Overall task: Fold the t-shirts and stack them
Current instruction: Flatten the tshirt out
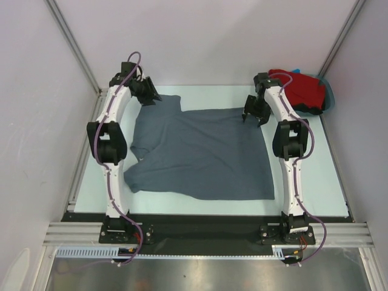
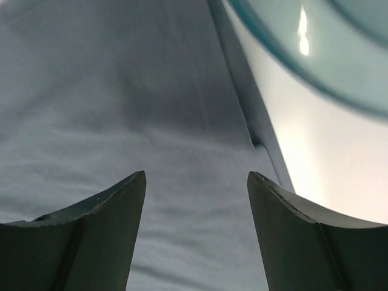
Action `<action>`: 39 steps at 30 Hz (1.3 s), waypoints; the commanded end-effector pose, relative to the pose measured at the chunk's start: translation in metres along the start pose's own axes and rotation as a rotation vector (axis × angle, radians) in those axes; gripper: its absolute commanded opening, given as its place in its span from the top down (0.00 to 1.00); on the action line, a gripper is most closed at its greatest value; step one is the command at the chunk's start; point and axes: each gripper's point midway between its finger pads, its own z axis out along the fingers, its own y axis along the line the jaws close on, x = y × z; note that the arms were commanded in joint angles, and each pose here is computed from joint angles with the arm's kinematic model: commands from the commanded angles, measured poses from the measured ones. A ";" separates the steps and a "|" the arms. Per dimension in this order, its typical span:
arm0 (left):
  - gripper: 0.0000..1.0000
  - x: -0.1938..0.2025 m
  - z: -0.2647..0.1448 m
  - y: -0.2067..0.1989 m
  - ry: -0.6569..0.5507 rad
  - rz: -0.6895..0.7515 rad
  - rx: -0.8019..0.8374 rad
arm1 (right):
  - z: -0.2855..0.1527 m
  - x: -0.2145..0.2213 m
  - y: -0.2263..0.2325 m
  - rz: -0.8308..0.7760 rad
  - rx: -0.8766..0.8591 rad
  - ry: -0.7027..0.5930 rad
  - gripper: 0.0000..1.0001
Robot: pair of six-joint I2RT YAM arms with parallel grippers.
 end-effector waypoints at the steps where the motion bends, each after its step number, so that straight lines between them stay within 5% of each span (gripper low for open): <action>1: 0.53 -0.039 -0.001 -0.022 -0.127 0.018 0.165 | -0.015 -0.021 0.032 -0.079 -0.158 -0.099 0.26; 17: 0.46 -0.106 0.037 0.001 -0.252 -0.159 0.477 | 0.008 -0.055 0.056 -0.097 -0.270 -0.189 0.20; 23: 0.45 -0.121 0.040 0.049 -0.314 -0.195 0.287 | -0.014 -0.060 0.063 -0.056 -0.319 -0.205 0.20; 30: 0.43 -0.117 0.023 0.090 -0.343 -0.057 0.000 | -0.027 -0.052 0.070 -0.053 -0.349 -0.183 0.20; 39: 0.43 -0.092 0.017 0.084 -0.246 0.016 0.040 | -0.032 -0.034 0.075 -0.089 -0.349 -0.131 0.20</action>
